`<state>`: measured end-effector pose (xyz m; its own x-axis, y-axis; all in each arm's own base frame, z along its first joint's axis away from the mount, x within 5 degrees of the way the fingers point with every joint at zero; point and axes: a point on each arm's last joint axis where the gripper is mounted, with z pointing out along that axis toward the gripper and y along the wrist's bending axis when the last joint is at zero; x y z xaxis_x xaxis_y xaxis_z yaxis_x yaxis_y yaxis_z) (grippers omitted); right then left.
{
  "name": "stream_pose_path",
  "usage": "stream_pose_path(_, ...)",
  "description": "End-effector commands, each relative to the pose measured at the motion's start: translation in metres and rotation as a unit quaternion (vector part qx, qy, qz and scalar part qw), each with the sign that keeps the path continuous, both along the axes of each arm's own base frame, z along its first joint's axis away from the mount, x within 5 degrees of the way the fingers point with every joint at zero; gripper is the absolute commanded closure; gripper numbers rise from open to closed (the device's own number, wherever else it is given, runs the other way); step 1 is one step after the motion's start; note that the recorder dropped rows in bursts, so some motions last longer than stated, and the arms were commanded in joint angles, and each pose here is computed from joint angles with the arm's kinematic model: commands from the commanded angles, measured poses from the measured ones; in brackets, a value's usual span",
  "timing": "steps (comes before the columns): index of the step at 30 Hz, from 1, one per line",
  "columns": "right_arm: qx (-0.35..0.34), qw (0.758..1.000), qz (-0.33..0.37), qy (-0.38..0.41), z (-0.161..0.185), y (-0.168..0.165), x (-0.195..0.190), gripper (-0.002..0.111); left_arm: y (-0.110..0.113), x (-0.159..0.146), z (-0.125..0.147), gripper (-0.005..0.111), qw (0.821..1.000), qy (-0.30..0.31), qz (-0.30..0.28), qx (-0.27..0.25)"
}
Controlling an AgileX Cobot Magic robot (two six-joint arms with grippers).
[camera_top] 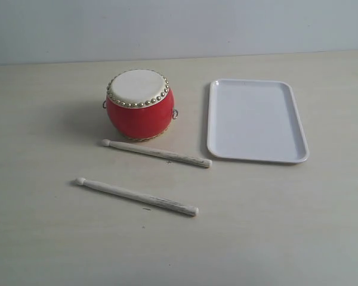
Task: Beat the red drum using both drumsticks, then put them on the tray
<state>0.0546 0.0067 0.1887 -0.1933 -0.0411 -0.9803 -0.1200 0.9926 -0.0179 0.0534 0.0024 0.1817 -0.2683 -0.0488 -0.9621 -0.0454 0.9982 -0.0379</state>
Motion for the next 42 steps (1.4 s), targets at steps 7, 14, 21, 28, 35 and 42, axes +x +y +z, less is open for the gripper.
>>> stream_pose_path(7, -0.017, 0.999, -0.005, -0.044, 0.006, -0.001, 0.001, 0.108, 0.000, 0.000, 0.000, 0.107, 1.000, -0.004, 0.000, 0.000)
stream_pose_path(14, -0.001, 0.998, -0.004, -0.061, 0.010, -0.001, 0.001, 0.108, 0.000, 0.000, 0.000, 0.107, 1.000, -0.004, 0.000, 0.000)
stream_pose_path(21, -0.002, 0.998, -0.004, -0.061, 0.010, -0.001, 0.001, 0.108, 0.000, 0.000, 0.000, 0.107, 1.000, -0.004, 0.000, 0.000)
stream_pose_path(28, 0.000, 0.997, -0.005, -0.078, 0.013, -0.001, 0.001, 0.108, 0.000, 0.000, 0.000, 0.107, 1.000, -0.004, 0.000, 0.000)
stream_pose_path(35, 0.066, 0.968, -0.007, -0.240, 0.043, -0.002, -0.002, 0.108, 0.000, 0.000, 0.000, 0.107, 1.000, -0.004, 0.000, 0.000)
stream_pose_path(42, 0.183, 0.939, 0.008, -0.290, 0.055, -0.003, -0.007, 0.108, 0.000, 0.000, 0.000, 0.107, 1.000, -0.004, 0.000, 0.000)
